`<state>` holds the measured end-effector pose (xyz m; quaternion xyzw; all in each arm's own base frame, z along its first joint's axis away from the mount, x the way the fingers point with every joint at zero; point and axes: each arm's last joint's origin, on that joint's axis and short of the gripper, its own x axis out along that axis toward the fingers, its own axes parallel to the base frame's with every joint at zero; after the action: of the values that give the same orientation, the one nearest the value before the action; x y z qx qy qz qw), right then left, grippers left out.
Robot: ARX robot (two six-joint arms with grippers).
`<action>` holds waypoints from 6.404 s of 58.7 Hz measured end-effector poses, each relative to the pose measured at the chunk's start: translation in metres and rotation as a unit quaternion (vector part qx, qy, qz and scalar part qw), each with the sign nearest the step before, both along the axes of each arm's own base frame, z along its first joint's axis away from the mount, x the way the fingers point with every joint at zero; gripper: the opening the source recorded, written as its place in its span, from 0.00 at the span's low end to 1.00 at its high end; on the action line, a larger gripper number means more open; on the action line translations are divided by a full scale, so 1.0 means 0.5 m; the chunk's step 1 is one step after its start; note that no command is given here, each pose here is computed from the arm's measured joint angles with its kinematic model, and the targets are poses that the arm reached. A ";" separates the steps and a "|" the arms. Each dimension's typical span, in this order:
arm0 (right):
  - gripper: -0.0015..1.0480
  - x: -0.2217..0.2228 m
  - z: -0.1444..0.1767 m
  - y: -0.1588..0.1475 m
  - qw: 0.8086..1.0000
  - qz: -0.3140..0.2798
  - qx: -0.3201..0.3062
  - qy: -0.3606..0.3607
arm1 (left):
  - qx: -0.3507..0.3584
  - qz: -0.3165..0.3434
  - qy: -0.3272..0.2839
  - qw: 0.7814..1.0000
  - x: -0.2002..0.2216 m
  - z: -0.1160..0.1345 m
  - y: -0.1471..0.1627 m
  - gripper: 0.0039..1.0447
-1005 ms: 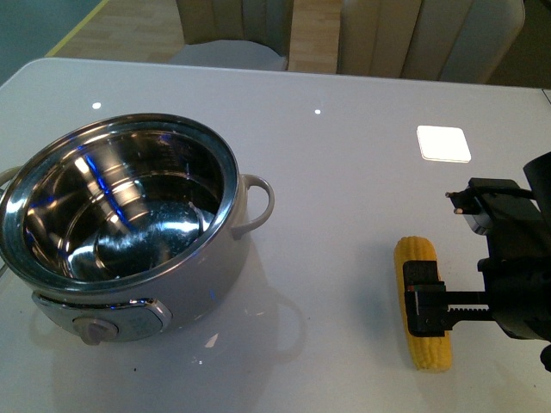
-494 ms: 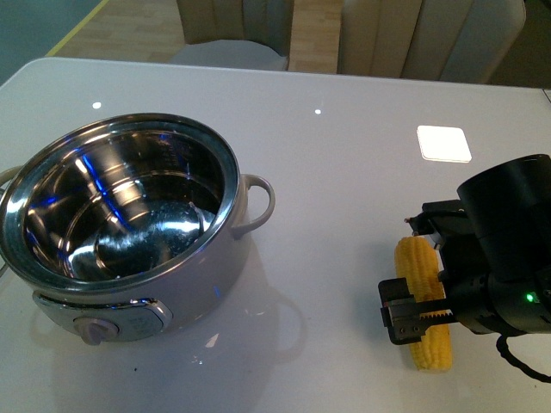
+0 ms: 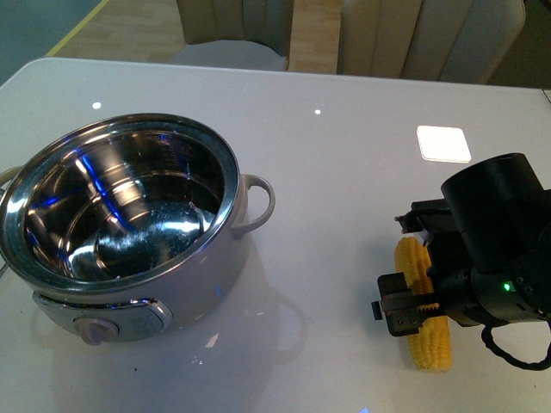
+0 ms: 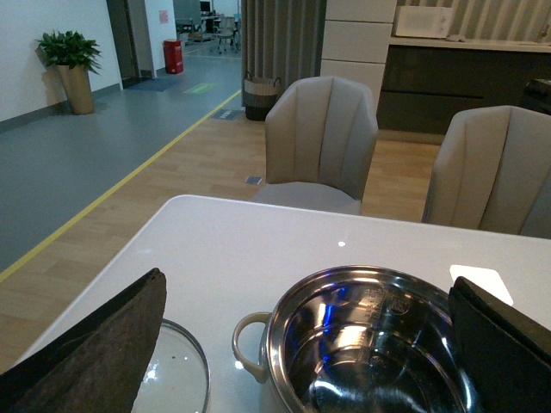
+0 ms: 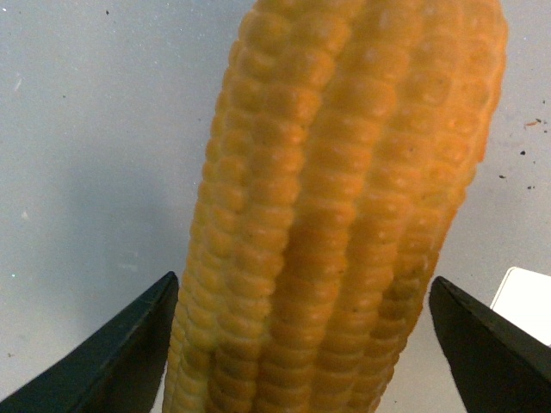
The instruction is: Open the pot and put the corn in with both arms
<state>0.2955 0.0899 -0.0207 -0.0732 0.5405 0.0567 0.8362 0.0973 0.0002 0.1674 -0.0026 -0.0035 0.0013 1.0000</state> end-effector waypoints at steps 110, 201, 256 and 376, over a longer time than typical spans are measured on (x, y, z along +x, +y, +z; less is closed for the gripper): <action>0.35 0.071 0.394 0.235 0.960 0.044 0.254 -0.109 | 0.000 0.000 0.000 1.000 0.000 0.000 0.000 0.94; 0.48 0.138 0.248 0.487 0.967 0.035 0.252 0.014 | 0.000 0.000 0.000 1.000 0.000 0.000 0.000 0.94; 0.91 0.119 0.436 0.309 0.914 -0.037 0.395 -0.083 | 0.000 0.000 0.000 1.000 0.000 0.000 0.000 0.94; 0.02 -0.395 0.393 -0.180 0.838 -0.059 0.075 -0.537 | 0.000 0.000 -0.001 1.000 0.000 0.000 0.000 0.94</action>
<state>0.0980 -0.0004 0.1758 0.0028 0.0039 -0.0010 1.0000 0.0972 0.0002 0.1675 -0.0024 -0.0041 0.0013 1.0000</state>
